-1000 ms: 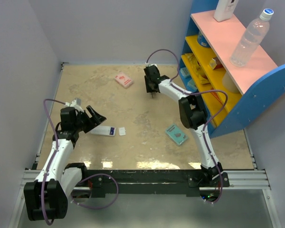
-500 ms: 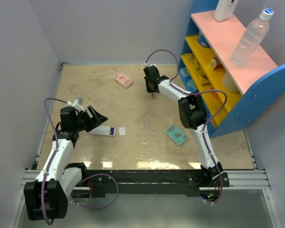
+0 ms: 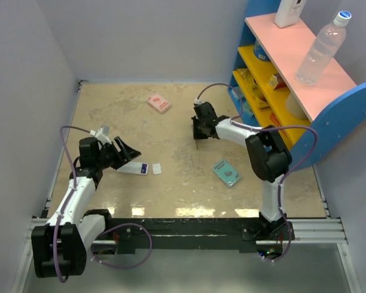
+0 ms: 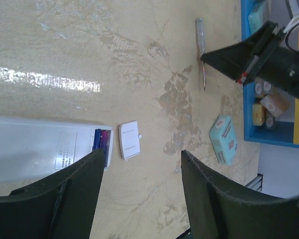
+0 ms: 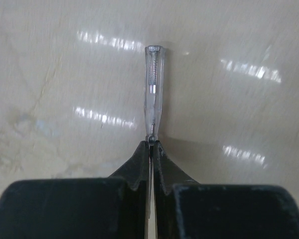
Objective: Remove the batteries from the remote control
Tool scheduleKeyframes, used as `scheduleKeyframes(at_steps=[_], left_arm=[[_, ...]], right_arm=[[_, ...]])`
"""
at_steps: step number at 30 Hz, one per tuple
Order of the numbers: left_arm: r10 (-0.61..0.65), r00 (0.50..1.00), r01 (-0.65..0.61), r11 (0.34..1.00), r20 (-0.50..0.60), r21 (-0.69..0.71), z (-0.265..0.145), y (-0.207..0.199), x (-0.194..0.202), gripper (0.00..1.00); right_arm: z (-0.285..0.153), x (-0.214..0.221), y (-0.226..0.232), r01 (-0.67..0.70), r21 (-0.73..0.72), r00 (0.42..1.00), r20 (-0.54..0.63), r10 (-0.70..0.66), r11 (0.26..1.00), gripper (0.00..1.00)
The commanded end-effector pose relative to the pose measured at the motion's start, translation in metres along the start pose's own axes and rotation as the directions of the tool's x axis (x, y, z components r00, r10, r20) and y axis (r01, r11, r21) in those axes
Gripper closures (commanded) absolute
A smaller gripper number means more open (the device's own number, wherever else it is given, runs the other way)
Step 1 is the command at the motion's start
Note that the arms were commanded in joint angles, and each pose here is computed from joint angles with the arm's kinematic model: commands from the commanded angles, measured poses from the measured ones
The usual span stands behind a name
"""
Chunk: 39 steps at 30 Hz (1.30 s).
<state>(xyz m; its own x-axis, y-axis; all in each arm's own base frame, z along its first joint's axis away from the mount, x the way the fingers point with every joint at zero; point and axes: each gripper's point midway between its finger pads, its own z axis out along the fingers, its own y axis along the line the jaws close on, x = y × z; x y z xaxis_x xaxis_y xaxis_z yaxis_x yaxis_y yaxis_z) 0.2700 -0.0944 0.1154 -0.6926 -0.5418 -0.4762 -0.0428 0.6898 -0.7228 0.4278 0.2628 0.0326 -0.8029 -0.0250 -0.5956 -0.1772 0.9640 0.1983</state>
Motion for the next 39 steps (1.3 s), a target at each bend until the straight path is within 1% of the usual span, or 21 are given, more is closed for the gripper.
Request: scheduleKeyframes(at_steps=[1, 5, 6, 8, 9, 10, 11, 12, 14, 15, 17, 18, 19, 20, 21, 22, 23, 27, 34, 39], left_arm=[[0.004, 1.0, -0.004, 0.999, 0.008, 0.035, 0.001, -0.005, -0.002, 0.34], [0.007, 1.0, -0.007, 1.0, 0.006, 0.028, 0.001, -0.003, -0.002, 0.34], [0.012, 1.0, -0.012, 0.999, 0.008, 0.031, 0.0, -0.004, -0.001, 0.34], [0.014, 1.0, -0.014, 1.0, 0.013, 0.025, -0.001, -0.004, -0.002, 0.34], [0.022, 1.0, -0.022, 0.999, 0.02, 0.026, -0.003, -0.005, -0.002, 0.34], [0.026, 0.999, -0.027, 0.999, 0.029, 0.017, -0.004, -0.004, -0.003, 0.34], [0.029, 0.999, -0.029, 0.999, 0.033, 0.012, -0.005, -0.004, -0.004, 0.33], [0.034, 0.999, -0.034, 0.999, 0.04, 0.011, -0.006, -0.004, -0.004, 0.33], [0.032, 0.999, -0.032, 0.999, 0.04, 0.013, -0.006, -0.005, -0.004, 0.33], [0.028, 0.999, -0.029, 0.999, 0.039, 0.015, -0.007, -0.005, -0.004, 0.33], [0.028, 0.999, -0.029, 0.999, 0.037, 0.017, -0.007, -0.006, -0.004, 0.33], [0.028, 0.999, -0.028, 0.999, 0.036, 0.016, -0.006, -0.006, -0.004, 0.33], [0.028, 0.999, -0.029, 0.999, 0.038, 0.016, -0.007, -0.006, -0.004, 0.33], [0.022, 0.999, -0.023, 1.0, 0.036, 0.015, -0.006, -0.005, -0.004, 0.33], [0.018, 0.999, -0.018, 1.0, 0.036, 0.015, -0.006, -0.005, -0.004, 0.33], [0.015, 0.999, -0.015, 1.0, 0.033, 0.017, -0.006, -0.005, -0.003, 0.33], [0.015, 0.999, -0.016, 1.0, 0.031, 0.023, -0.006, -0.006, -0.003, 0.33], [0.011, 1.0, -0.012, 1.0, 0.016, 0.024, -0.005, -0.006, -0.001, 0.33], [0.016, 1.0, -0.017, 0.999, 0.017, 0.028, -0.007, -0.008, -0.001, 0.33], [0.016, 1.0, -0.017, 0.999, 0.015, 0.033, -0.007, -0.008, 0.001, 0.34]], right_arm=[[-0.035, 0.03, 0.041, -0.033, -0.083, 0.999, 0.021, 0.035, 0.996, 1.0], [-0.045, 0.07, 0.055, -0.039, -0.076, 0.999, -0.009, 0.038, 0.996, 1.0], [-0.045, 0.075, 0.056, -0.048, -0.07, 0.999, -0.011, 0.047, 0.996, 0.98], [-0.047, 0.086, 0.058, -0.032, -0.05, 0.999, -0.024, 0.03, 0.998, 0.92], [-0.047, 0.086, 0.056, -0.029, -0.037, 0.999, -0.022, 0.028, 0.999, 0.86], [-0.048, 0.087, 0.056, -0.023, -0.035, 0.999, -0.025, 0.022, 0.999, 0.82], [-0.051, 0.083, 0.057, -0.021, -0.038, 1.0, -0.018, 0.02, 0.999, 0.79], [-0.053, 0.081, 0.056, -0.007, -0.032, 1.0, -0.014, 0.007, 0.999, 0.72], [-0.057, 0.066, 0.064, 0.015, -0.051, 1.0, 0.016, -0.014, 0.999, 0.66], [-0.058, 0.059, 0.067, 0.06, -0.061, 0.998, 0.032, -0.059, 0.996, 0.65], [-0.063, 0.039, 0.082, 0.106, -0.105, 0.993, 0.071, -0.099, 0.989, 0.62], [-0.062, 0.038, 0.085, 0.158, -0.12, 0.986, 0.063, -0.151, 0.98, 0.61], [-0.066, 0.028, 0.097, 0.184, -0.158, 0.982, 0.08, -0.173, 0.97, 0.6], [-0.064, 0.024, 0.098, 0.209, -0.159, 0.977, 0.08, -0.198, 0.965, 0.59], [-0.058, 0.028, 0.097, 0.246, -0.149, 0.969, 0.062, -0.239, 0.958, 0.59], [-0.058, 0.017, 0.102, 0.256, -0.15, 0.966, 0.081, -0.246, 0.955, 0.59], [-0.056, 0.016, 0.103, 0.267, -0.148, 0.963, 0.082, -0.258, 0.952, 0.59], [-0.039, 0.016, 0.102, 0.313, -0.119, 0.95, 0.041, -0.31, 0.942, 0.6], [-0.02, 0.018, 0.099, 0.339, -0.094, 0.941, 0.026, -0.338, 0.936, 0.62], [-0.009, 0.033, 0.09, 0.346, -0.072, 0.937, -0.021, -0.348, 0.936, 0.65]])
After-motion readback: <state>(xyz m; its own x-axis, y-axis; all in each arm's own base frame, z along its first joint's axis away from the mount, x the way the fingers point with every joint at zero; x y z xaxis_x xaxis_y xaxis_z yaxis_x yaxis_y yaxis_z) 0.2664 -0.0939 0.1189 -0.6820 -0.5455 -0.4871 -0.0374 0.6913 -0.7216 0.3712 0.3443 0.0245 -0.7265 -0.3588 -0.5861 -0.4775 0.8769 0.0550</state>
